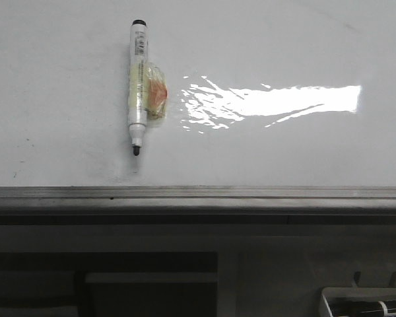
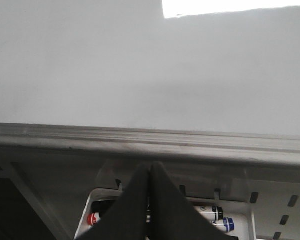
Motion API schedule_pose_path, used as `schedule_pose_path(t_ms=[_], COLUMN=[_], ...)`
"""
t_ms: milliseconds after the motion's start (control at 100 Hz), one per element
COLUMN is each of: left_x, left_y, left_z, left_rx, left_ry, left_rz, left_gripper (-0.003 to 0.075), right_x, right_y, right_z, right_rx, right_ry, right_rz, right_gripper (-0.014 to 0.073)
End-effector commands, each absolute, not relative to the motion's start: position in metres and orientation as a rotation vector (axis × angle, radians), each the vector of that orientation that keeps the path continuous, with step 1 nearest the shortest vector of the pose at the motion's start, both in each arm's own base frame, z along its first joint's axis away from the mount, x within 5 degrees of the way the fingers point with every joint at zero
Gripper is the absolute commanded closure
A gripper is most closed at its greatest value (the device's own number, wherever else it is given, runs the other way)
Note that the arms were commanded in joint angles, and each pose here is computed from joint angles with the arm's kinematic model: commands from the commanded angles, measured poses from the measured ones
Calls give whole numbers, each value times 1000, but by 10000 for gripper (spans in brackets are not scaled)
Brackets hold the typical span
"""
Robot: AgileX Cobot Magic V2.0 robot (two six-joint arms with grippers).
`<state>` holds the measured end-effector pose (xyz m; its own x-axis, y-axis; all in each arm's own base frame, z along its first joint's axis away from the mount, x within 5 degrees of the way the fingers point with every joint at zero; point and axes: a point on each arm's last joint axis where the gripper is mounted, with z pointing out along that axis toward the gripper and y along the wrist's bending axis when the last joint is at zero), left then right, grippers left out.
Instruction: Write number 5 on whiteboard
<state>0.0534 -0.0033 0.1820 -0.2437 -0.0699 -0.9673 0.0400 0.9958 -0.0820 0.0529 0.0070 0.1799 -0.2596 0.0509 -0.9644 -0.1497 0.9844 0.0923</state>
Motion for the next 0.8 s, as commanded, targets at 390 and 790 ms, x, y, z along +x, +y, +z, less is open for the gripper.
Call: schedule_pose_path(t_ms=[390, 790], left_x=[53, 53], left_y=[-3, -3], left_z=[183, 184], left_rx=[-31, -30], left_ry=[1741, 1739], left_rz=[-117, -115], left_gripper=[741, 741], right_x=[53, 53], right_y=[7, 6], right_z=[174, 174], right_rx=[-83, -100], right_ry=[1805, 1801], right_rz=[185, 159], right_gripper=[638, 638])
